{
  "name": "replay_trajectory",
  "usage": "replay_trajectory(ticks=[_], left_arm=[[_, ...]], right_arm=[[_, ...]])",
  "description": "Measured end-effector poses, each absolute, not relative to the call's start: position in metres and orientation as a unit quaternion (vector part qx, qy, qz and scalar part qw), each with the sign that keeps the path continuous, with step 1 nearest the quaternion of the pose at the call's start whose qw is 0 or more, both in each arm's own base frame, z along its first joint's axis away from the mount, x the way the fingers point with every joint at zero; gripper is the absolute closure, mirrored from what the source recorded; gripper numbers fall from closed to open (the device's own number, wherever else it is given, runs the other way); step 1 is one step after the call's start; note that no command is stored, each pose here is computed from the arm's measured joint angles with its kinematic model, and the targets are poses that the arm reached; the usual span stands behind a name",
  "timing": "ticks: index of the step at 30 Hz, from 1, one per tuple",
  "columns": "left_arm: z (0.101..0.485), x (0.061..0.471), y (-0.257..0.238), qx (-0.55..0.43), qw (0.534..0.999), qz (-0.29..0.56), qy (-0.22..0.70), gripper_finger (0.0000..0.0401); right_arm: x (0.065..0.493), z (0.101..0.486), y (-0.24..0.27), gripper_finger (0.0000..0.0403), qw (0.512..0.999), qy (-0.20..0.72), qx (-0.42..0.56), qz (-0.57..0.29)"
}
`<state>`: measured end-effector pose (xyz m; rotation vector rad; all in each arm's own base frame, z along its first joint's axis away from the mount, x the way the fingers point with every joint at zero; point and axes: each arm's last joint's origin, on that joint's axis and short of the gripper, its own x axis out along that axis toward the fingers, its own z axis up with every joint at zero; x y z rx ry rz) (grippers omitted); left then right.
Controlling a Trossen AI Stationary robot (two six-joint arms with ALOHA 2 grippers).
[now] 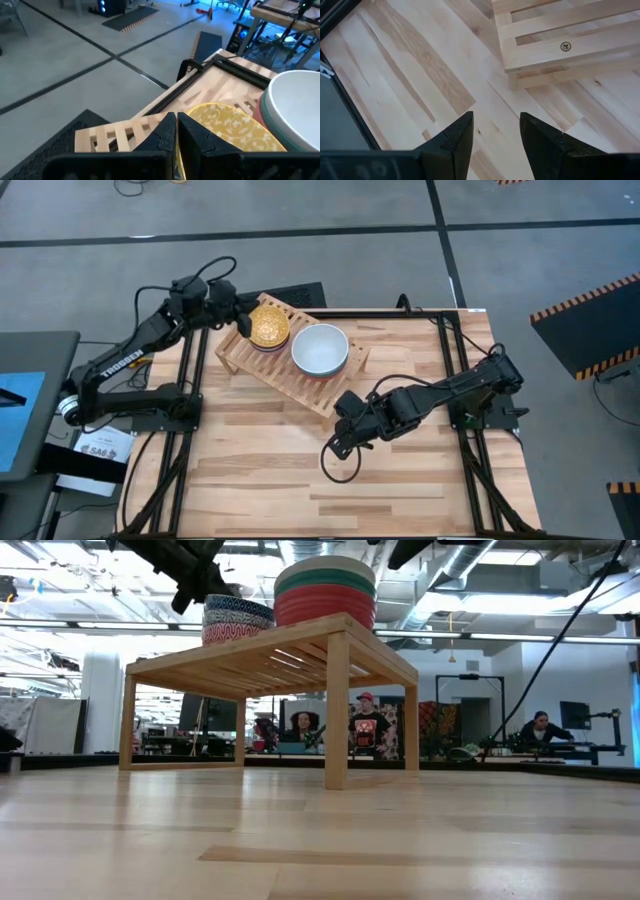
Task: Place and stack bowls onto a shelf
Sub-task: Stack the yellow bowl on the top of red bowl on the shelf
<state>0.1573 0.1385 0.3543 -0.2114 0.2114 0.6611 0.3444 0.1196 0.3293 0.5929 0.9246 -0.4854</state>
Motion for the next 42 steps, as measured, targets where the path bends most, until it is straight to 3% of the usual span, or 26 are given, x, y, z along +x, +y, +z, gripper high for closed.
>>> replay_trajectory(ticks=[23,32,42], left_arm=[[0.35,0.164,0.141,-0.096,0.937,0.316,0.117,0.0401],[0.374,0.157,0.109,-0.053,0.963,0.262,0.047,0.0401],[0.338,0.135,0.086,-0.051,0.965,0.247,-0.078,0.0401]], right_arm=[[0.345,0.329,0.119,0.0217,0.825,0.435,0.279,-0.229],[0.345,0.329,0.119,0.0217,0.825,0.435,0.279,-0.229],[0.345,0.329,0.117,0.0217,0.821,0.431,0.291,-0.237]])
